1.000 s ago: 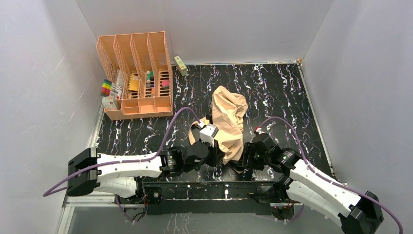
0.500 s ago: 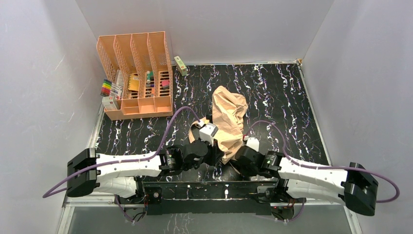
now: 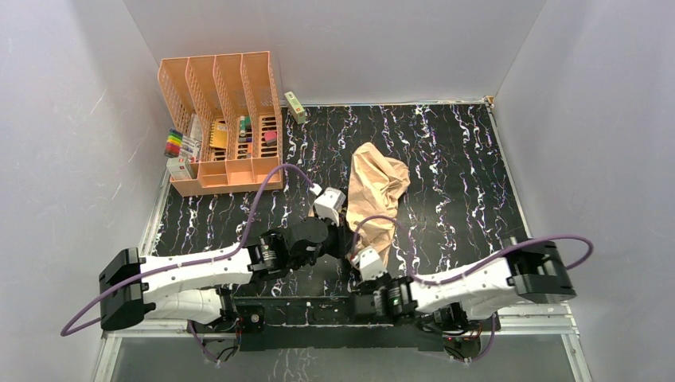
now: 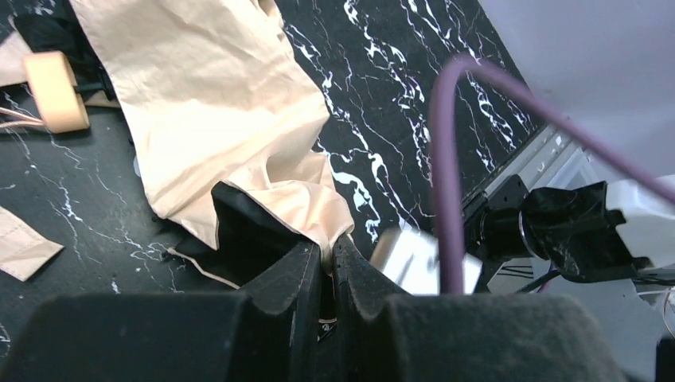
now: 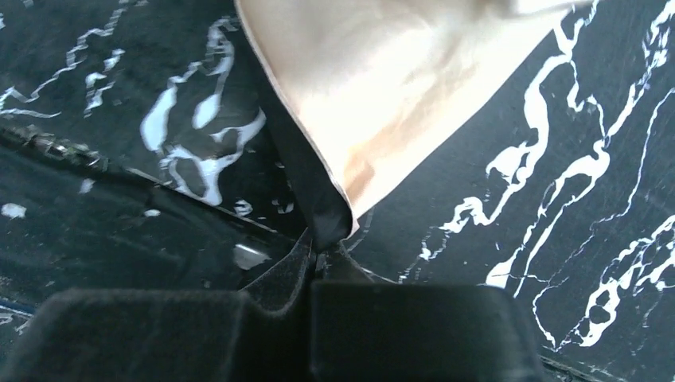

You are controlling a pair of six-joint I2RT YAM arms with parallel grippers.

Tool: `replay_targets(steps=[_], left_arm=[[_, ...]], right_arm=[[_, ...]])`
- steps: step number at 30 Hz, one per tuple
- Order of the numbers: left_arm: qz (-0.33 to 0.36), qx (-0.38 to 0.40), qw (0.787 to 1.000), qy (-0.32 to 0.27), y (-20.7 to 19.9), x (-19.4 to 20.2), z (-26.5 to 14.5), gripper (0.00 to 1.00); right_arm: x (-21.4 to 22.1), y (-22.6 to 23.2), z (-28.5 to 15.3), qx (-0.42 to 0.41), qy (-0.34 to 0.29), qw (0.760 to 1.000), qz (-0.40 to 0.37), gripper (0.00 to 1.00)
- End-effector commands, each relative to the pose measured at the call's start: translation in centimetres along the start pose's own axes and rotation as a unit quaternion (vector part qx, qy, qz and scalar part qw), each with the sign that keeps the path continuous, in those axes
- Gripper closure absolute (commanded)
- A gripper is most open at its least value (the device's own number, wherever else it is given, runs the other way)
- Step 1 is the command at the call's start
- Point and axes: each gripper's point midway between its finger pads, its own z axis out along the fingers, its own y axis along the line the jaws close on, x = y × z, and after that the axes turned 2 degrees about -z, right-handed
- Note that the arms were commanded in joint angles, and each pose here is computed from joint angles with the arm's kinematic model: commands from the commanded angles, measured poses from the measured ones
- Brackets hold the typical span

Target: Put away the umbrella

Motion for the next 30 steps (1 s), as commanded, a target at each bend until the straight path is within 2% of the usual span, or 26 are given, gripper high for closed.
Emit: replay_targets(steps=[1,9,13,16,19,22,30], left_arm=[[0.000,0.005,0.999,-0.034,-0.6,-3.2,-1.1,0.91],[-0.003,-0.003,0.999,-0.037,0.4,-3.4,-1.8,0.90],[-0.003,-0.004,1.000,-0.031,0.7,-3.0,-2.0,0.90],[-0.003,-0.003,1.000,-0.024,0.9,-2.5,-2.0,0.90],[-0.006,-0.002,1.000,-0.020,1.0,-2.1,-2.0,0.90],[-0.011,-0.003,1.000,-0.020,1.3,-1.8,-2.1,0.90],[-0.017,-0.007,1.000,-0.021,1.7,-1.5,-2.3,0.90]], right_arm=[[-2.2,1.7,-0.9,0.046,-0.072,0.994,-0.067,1.00],[-1.1,4.5,-0.8,0.136,-0.082,0.969,-0.187,1.00],[-0.5,5.4,-1.1,0.134,-0.083,0.965,-0.211,0.80],[-0.1,7.2,-1.3,0.064,-0.087,0.971,-0.214,0.65],[-0.3,9.1,-2.7,-0.038,-0.103,0.974,-0.197,0.56],[-1.7,9.7,-4.9,-0.122,-0.133,0.972,-0.152,0.53],[-5.2,7.5,-8.7,-0.208,-0.197,0.958,-0.030,0.48]])
